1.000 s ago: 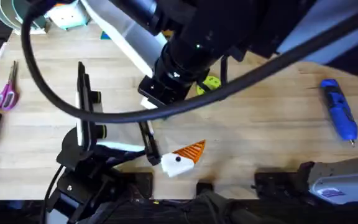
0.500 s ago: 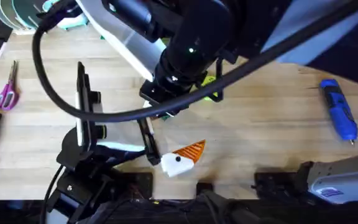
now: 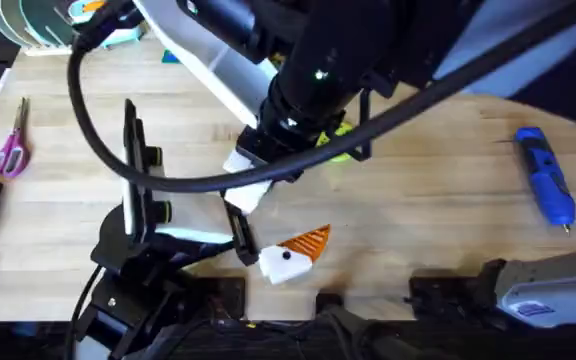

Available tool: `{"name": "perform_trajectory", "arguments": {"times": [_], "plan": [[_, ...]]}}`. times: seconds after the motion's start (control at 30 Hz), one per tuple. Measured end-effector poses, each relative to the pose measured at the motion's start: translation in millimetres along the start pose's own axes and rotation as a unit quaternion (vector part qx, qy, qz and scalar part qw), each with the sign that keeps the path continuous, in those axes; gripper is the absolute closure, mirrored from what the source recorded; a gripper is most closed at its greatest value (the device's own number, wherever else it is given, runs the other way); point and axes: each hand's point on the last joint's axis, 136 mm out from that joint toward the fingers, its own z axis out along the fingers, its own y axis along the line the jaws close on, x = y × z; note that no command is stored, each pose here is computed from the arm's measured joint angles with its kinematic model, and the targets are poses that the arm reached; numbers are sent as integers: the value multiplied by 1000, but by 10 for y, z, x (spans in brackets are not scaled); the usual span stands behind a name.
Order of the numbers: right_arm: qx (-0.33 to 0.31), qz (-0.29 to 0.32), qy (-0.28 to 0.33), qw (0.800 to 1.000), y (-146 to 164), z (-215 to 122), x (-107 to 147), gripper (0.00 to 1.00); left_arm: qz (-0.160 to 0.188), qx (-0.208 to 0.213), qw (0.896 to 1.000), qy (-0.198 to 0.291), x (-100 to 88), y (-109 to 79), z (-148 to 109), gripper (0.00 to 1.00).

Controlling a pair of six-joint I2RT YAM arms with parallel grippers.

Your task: Pick up the gripper from the table and insert it into the empty holder that is missing its gripper. Then pick up a screw, insert it into the mounting hole, and use the screwdriver to tighten it. Finally, clean up the table by picking up the vegetable and placing it into the bucket.

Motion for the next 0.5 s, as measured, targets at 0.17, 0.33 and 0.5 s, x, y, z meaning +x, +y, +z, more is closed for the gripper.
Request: {"name": "perform_trajectory", "arguments": {"times": [0.17,0.33,0.5], "plan": [[0,20,16,1000,-82,-290,260,105,0,0,1000,0,0,0,0,8],[14,52,-18,998,-237,-833,524,102,0,0,1000,0,0,0,0,9],[15,71,-49,996,-233,-1280,822,102,1,0,1000,0,0,1,0,49]]}}
